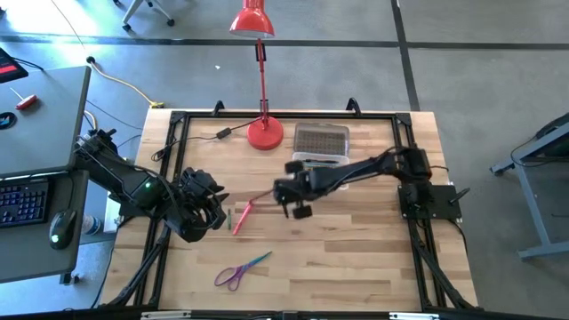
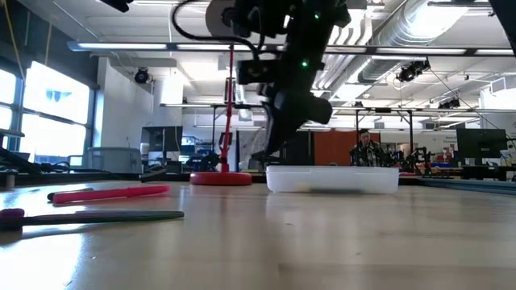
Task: Pick & place school supplies into a supply box
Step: Put the right dark green crayon into the black supply box
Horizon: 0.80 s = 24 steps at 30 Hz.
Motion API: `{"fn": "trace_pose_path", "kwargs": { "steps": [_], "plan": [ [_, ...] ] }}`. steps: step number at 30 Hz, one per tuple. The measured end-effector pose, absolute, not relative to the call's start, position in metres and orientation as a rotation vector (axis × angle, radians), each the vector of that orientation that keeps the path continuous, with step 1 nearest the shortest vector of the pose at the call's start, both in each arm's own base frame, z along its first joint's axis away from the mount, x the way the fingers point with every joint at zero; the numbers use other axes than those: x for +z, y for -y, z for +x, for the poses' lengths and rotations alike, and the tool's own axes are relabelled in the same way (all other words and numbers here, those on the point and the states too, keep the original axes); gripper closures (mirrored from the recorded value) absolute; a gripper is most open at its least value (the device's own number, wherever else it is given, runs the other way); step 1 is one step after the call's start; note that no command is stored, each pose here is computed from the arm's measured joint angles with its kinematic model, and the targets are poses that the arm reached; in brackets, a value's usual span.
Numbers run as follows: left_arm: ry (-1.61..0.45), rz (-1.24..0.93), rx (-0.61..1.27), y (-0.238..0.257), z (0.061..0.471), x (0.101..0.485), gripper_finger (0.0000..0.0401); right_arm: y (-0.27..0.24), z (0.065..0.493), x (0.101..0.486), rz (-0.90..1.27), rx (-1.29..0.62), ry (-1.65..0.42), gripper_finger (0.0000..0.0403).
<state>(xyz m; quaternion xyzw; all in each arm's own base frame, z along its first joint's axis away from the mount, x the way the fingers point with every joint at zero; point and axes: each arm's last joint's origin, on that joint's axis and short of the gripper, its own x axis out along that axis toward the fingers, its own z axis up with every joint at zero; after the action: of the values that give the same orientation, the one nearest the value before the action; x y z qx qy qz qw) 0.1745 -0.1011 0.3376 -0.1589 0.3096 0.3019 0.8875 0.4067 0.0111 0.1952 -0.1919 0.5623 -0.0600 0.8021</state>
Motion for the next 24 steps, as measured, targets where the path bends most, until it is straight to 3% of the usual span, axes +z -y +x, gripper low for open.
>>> {"fn": "trace_pose_path", "kwargs": {
  "steps": [10, 15, 24],
  "plan": [
    [-0.644, -0.304, 0.622, 0.101, 0.175, 0.338, 0.0261, 0.066, 0.351, 0.183, -0.218, -0.338, -1.106, 0.0393],
    [-0.636, -0.292, 0.627, 0.101, 0.175, 0.338, 0.0261, 0.083, 0.328, 0.155, -0.121, -0.307, -1.027, 0.0383],
    [-0.633, -0.293, 0.628, 0.101, 0.175, 0.338, 0.0261, 0.085, 0.319, 0.142, -0.213, -0.339, -0.999, 0.0352]
  ]
}}
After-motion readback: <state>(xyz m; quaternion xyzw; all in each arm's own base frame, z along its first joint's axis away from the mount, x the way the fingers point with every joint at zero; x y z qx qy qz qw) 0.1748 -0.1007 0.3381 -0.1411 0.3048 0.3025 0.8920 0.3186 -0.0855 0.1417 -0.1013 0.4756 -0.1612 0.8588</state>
